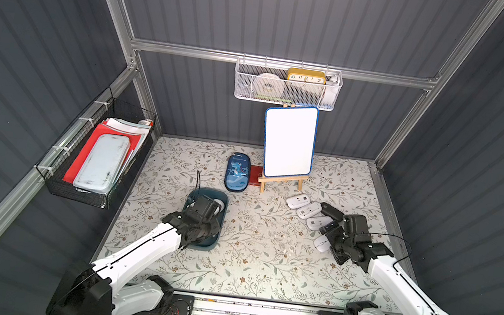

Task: Put the mouse in the storage box
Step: Place the mouse in the storage box.

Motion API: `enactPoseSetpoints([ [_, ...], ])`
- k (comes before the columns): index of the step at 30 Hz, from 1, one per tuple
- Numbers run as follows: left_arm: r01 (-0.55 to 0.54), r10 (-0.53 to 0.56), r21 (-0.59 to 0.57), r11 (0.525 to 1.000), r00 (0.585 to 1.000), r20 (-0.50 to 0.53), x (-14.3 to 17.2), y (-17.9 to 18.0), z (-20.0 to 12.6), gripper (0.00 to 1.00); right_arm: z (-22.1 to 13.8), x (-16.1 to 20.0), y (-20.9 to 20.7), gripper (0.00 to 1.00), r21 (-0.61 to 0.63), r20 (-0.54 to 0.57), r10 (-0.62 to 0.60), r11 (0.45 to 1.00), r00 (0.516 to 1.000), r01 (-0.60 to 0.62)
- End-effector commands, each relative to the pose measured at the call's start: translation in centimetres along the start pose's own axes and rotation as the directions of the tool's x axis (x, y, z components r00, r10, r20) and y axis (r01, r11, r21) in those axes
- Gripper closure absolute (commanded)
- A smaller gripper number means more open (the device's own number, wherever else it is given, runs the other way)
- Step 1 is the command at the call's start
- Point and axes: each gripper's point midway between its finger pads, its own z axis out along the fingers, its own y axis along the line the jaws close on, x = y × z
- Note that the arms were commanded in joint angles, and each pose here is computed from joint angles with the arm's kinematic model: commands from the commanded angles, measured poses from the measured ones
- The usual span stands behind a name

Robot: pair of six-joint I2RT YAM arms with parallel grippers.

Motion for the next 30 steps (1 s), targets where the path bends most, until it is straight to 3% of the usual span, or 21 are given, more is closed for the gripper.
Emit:
enactPoseSetpoints([
  [1,-0.028,0.027,0.056,0.998,0.999,0.027,-1.9,-0.9,0.4,1.00,0.5,0.3,-1.0,0.06,0.023,-0.020,-0.006,1.000,1.000,0.006],
  [5,-0.006,0.007,0.142,0.990,1.000,-0.004,-2.8,-0.8,1.8,1.00,0.4,0.2,-1.2,0.06,0.016,-0.024,0.005,1.000,1.000,-0.004],
  [11,0.010,-0.017,0.117,0.993,0.998,0.056,-4.7,0.4,1.2,1.00,0.5,0.1,-1.6,0.06,0.021,-0.025,0.008,1.000,1.000,-0.008],
  [16,0.096,-0.103,0.198,0.976,0.994,0.028,-3.6,0.0,1.0,1.00,0.6,0.1,-1.7,0.06,0.013,-0.030,0.020,1.000,0.999,-0.020],
  [20,0.234,-0.264,0.303,0.924,0.962,0.063,-3.7,-0.1,0.4,1.00,0.9,0.3,-1.7,0.07,0.010,-0.041,0.037,0.999,0.998,-0.036],
  [22,0.335,-0.374,0.295,0.895,0.923,0.089,-3.9,1.2,0.1,1.00,1.1,0.7,-1.3,0.07,-0.005,-0.070,0.036,0.999,0.997,-0.037],
  [26,0.392,-0.446,0.279,0.876,0.880,0.164,-4.9,2.5,-0.8,1.00,1.2,1.0,-1.4,0.07,0.000,-0.095,0.031,1.000,0.995,-0.031],
  [28,0.408,-0.465,0.293,0.865,0.870,0.161,-5.2,2.3,-0.6,0.83,1.2,0.9,-1.5,0.07,0.001,-0.089,0.034,0.999,0.995,-0.034],
  [30,0.416,-0.470,0.301,0.858,0.873,0.134,-5.1,1.7,0.0,0.80,1.2,0.7,-1.4,0.07,-0.002,-0.084,0.041,0.999,0.996,-0.041],
])
